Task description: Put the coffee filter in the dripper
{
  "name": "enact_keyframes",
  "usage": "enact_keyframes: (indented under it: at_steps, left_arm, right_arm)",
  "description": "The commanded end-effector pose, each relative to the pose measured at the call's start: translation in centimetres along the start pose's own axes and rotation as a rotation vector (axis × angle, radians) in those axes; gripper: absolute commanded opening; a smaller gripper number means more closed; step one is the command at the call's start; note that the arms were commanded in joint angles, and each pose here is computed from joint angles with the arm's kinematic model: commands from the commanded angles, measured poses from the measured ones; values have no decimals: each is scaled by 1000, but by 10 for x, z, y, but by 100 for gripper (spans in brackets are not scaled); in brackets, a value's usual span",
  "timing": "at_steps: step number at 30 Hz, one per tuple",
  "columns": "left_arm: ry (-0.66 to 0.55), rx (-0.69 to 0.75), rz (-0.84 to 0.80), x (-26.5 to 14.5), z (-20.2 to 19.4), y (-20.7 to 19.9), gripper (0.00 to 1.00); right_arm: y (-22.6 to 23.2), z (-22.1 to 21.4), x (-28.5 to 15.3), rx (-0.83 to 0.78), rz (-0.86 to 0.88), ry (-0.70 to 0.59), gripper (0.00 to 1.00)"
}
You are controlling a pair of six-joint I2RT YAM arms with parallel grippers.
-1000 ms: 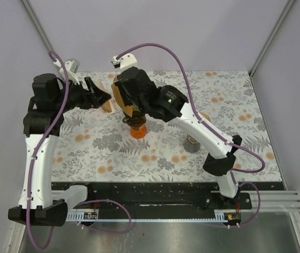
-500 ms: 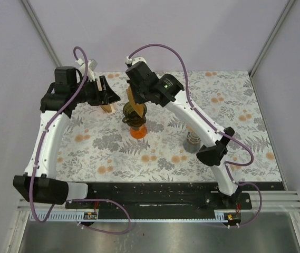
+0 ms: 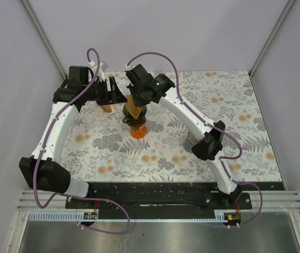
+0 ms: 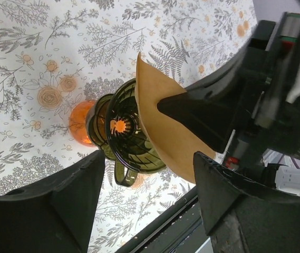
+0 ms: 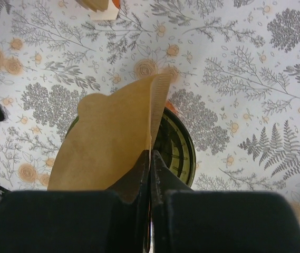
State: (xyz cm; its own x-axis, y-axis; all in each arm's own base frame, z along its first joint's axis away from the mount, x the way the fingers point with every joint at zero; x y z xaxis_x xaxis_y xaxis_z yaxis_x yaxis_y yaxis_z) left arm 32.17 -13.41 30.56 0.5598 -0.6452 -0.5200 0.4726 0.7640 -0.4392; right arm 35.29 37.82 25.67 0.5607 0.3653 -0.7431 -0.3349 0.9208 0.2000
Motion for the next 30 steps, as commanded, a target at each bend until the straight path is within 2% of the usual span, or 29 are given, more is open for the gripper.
enact_keyframes:
  at_steps: [1, 6, 10, 13, 24, 27, 30]
  left_arm:
    - [-12, 48, 25, 19, 10, 8, 71]
    - [8, 122, 120, 33, 10, 18, 71]
    - [23, 185, 185, 36, 10, 27, 62]
    - [60, 202, 163, 35, 2, 26, 56]
    - [135, 169, 102, 50, -16, 28, 55]
    - [151, 169, 81, 56, -19, 25, 50]
    - [170, 170, 80, 60, -24, 26, 41]
  right_arm:
    - [11, 15, -5, -3, 82, -54, 0]
    - [12, 7, 2, -30, 104, -25, 0]
    - [12, 6, -3, -48, 115, -32, 0]
    - [10, 7, -7, -70, 126, -45, 0]
    - [9, 7, -5, -74, 155, -68, 0]
    - [9, 8, -6, -75, 162, -77, 0]
    - [9, 9, -7, -76, 167, -93, 0]
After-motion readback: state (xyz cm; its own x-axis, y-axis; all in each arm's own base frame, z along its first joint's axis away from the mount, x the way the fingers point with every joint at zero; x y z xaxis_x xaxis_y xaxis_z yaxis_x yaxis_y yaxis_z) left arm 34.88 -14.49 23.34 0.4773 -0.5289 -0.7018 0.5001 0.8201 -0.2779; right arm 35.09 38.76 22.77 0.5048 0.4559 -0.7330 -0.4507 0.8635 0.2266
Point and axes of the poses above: each gripper's point midway between its finger pads, its own x axis out along the fingers, its own y axis along the line the jaws close on, z = x × y, the point moved 3 cm from there along -x, back along the fingers, and after that the axes turned 10 degrees about x, right-handed, at the moved point
